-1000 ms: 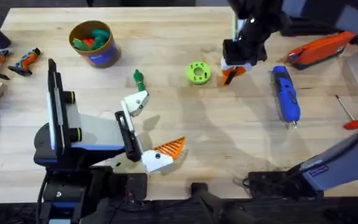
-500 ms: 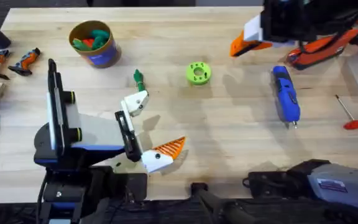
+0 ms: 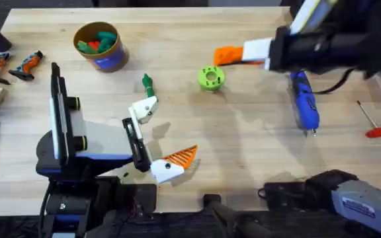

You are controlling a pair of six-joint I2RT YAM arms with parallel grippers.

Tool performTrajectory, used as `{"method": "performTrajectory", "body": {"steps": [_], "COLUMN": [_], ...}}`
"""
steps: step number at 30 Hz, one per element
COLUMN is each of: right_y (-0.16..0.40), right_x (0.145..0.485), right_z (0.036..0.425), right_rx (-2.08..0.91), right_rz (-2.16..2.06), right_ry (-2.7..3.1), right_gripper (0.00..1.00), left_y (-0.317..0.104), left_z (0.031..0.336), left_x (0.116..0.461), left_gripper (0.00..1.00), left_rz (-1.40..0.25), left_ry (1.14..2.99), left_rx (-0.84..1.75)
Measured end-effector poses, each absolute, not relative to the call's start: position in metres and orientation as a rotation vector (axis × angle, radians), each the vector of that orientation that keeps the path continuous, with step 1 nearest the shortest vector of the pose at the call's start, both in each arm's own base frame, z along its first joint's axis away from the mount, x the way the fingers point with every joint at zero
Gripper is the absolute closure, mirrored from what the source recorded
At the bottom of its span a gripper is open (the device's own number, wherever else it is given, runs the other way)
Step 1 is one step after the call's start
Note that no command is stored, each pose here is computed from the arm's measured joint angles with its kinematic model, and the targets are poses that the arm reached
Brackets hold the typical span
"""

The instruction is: Pick up the gripper from the table and insert it into the empty holder that is missing its gripper. Then pick up a screw, insert it into the mounting hole, and use the screwdriver to tighten it. Finally, clean up the table by picking up the vegetable and placing it into the bucket.

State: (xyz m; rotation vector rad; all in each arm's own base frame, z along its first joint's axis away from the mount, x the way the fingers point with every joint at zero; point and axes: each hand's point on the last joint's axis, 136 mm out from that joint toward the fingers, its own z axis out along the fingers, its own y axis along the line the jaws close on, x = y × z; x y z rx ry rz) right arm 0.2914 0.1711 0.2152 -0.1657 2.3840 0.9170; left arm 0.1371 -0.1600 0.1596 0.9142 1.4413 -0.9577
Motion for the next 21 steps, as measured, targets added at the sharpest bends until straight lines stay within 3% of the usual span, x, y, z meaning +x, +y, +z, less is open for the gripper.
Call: {"method": "performTrajectory", "body": {"steps": [9, 21], "right_y": [0.214, 0.231], "right_x": [0.272, 0.248], "right_z": [0.221, 0.227], "right_rx": [-0.381, -0.424], "right_rz": [1.335, 1.675], "right_ry": [2.154, 2.047], "right_gripper": [0.991, 0.991], "left_y": [-0.16, -0.16], "left_z": [0.16, 0.16], "left_x": [0.137, 0.137], "left_gripper": [0.015, 0.015], "left_rz": [-0.958, -0.958], "left_ry": [1.441, 1.441], "left_rx": [0.914, 0.914]}}
